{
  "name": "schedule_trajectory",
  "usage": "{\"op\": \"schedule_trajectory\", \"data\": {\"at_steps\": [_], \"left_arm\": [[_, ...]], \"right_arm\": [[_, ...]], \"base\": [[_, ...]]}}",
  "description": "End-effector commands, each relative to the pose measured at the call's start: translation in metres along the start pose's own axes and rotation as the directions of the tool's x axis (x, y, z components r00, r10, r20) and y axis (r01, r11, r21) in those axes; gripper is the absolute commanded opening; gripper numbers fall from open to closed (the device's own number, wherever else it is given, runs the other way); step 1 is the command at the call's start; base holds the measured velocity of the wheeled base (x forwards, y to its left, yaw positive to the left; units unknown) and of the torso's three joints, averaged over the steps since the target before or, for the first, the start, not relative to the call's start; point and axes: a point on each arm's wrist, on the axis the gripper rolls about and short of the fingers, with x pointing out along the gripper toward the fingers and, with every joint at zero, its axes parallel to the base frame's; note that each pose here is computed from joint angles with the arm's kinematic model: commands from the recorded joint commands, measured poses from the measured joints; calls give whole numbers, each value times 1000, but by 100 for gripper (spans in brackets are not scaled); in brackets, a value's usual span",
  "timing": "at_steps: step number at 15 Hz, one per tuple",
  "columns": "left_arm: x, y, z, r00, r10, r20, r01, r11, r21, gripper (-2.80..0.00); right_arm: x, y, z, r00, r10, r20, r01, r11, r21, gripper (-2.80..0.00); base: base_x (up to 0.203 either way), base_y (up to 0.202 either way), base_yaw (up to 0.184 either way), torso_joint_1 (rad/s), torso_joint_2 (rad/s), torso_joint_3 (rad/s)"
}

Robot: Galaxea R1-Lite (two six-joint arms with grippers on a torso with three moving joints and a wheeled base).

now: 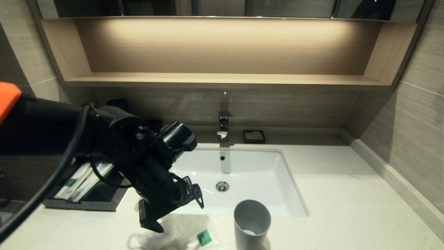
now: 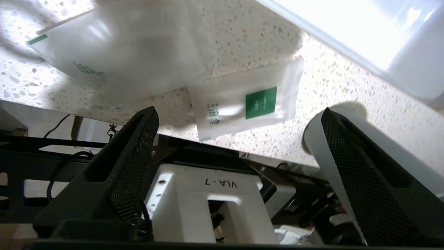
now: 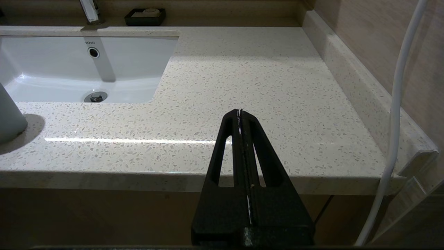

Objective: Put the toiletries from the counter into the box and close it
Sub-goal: Pick up the bathroom toiletry

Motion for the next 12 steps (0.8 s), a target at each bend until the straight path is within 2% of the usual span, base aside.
{"op": "schedule_trajectory", "data": {"at_steps": [1, 4, 7, 9, 12], "left_arm": [[1, 2, 8, 998, 32, 47, -29, 997, -72, 0], [-3, 19, 28, 996, 57, 74, -44, 986, -158, 0], [-1, 34, 29, 994, 87, 61, -75, 979, -188, 0], [-1, 34, 31, 996, 72, 56, -60, 978, -200, 0], [-5, 32, 29, 1000, 18, 1, -17, 974, -228, 0]], "right_arm": [[0, 0, 0, 1000, 0, 1, 0, 1000, 0, -280], [0, 0, 0, 1000, 0, 0, 0, 1000, 0, -280], [0, 0, 0, 1000, 0, 0, 0, 1000, 0, -280], [0, 0, 0, 1000, 0, -1, 0, 1000, 0, -280], [0, 0, 0, 1000, 0, 0, 0, 1000, 0, -280]], "base": [[0, 0, 0, 0, 0, 0], [0, 0, 0, 0, 0, 0], [0, 0, 0, 0, 0, 0], [0, 0, 0, 0, 0, 0], [0, 0, 0, 0, 0, 0]]}}
